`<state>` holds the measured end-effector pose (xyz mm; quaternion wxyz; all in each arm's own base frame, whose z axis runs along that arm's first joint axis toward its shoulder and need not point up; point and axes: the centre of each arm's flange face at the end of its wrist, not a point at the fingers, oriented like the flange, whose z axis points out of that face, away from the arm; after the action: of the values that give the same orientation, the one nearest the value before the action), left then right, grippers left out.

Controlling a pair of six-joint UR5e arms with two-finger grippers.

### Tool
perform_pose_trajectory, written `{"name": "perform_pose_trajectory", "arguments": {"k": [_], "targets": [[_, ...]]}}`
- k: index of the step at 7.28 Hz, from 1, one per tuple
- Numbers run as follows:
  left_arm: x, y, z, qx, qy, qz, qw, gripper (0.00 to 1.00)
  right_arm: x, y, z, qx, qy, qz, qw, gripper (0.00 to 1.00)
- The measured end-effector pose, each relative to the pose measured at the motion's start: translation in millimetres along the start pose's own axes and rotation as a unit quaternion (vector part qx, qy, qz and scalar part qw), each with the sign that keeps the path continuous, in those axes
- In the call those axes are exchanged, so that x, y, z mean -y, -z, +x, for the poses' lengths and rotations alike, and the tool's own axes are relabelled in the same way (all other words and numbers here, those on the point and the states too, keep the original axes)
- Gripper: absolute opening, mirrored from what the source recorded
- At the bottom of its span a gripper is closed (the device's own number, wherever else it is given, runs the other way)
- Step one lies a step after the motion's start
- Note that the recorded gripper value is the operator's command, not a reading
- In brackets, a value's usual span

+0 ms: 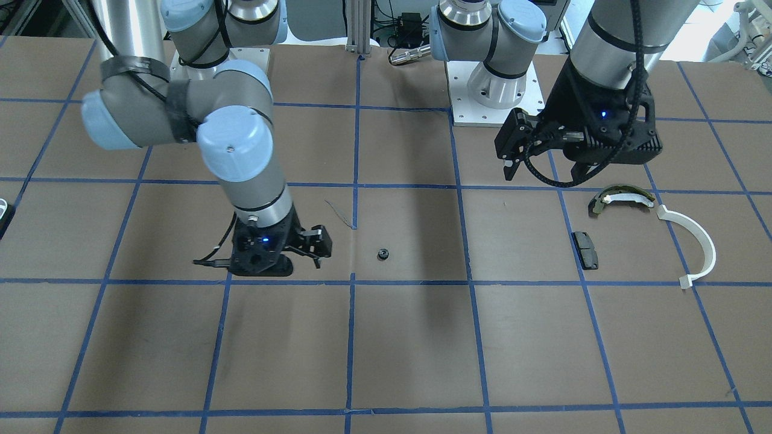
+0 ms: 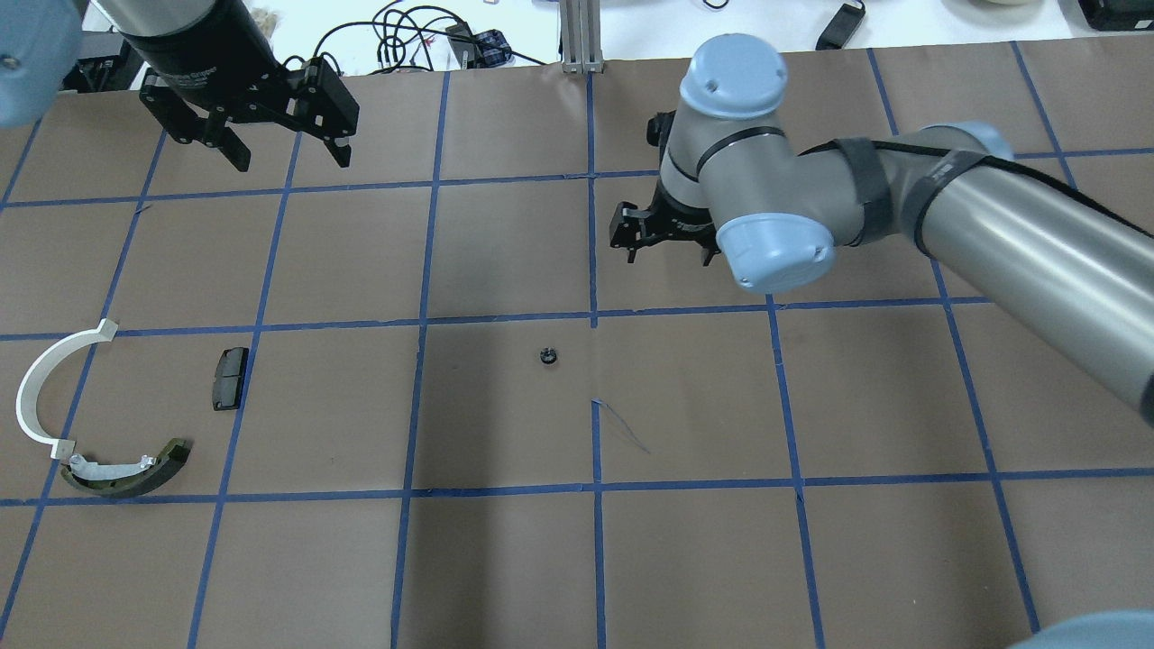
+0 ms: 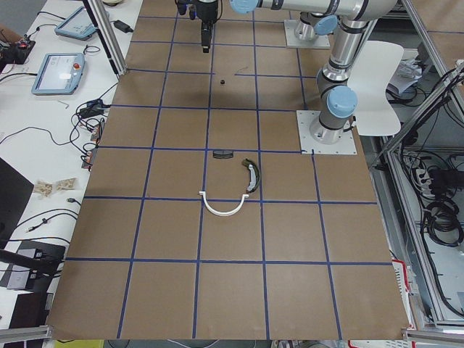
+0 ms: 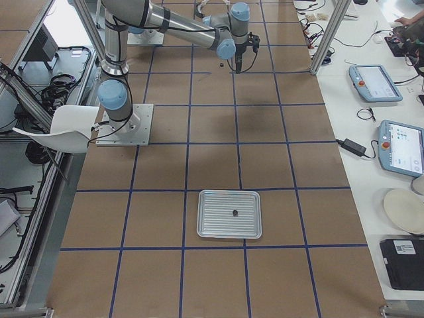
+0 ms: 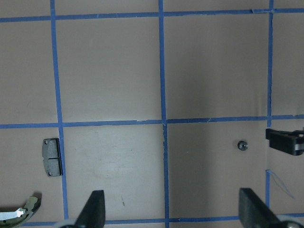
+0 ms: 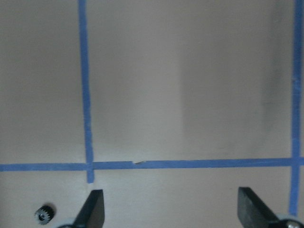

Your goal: Place bearing gear from tray to pile

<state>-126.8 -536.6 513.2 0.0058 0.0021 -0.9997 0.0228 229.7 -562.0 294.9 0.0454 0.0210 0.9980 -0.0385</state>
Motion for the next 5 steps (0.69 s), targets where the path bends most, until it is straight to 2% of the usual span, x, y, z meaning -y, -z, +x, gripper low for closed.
{"name": "perform_pose_trajectory", "arguments": {"k": [2,4,5], "targets": [[4,-42,45,-0.003,0.033,-0.021,0.9992,1.0,25,22,93,-0.007,0.006,-0.006,0.9999,1.0],[2,-127,111,-0.001,0.036,-0.02,0.9991,1.0,38,30,194,-0.01,-0.008,-0.016,0.9998,1.0],[-9,-173,136,0.001,0.025,-0.028,0.9993,1.0,39,32,243,-0.012,0.007,-0.022,0.9997,1.0]]}}
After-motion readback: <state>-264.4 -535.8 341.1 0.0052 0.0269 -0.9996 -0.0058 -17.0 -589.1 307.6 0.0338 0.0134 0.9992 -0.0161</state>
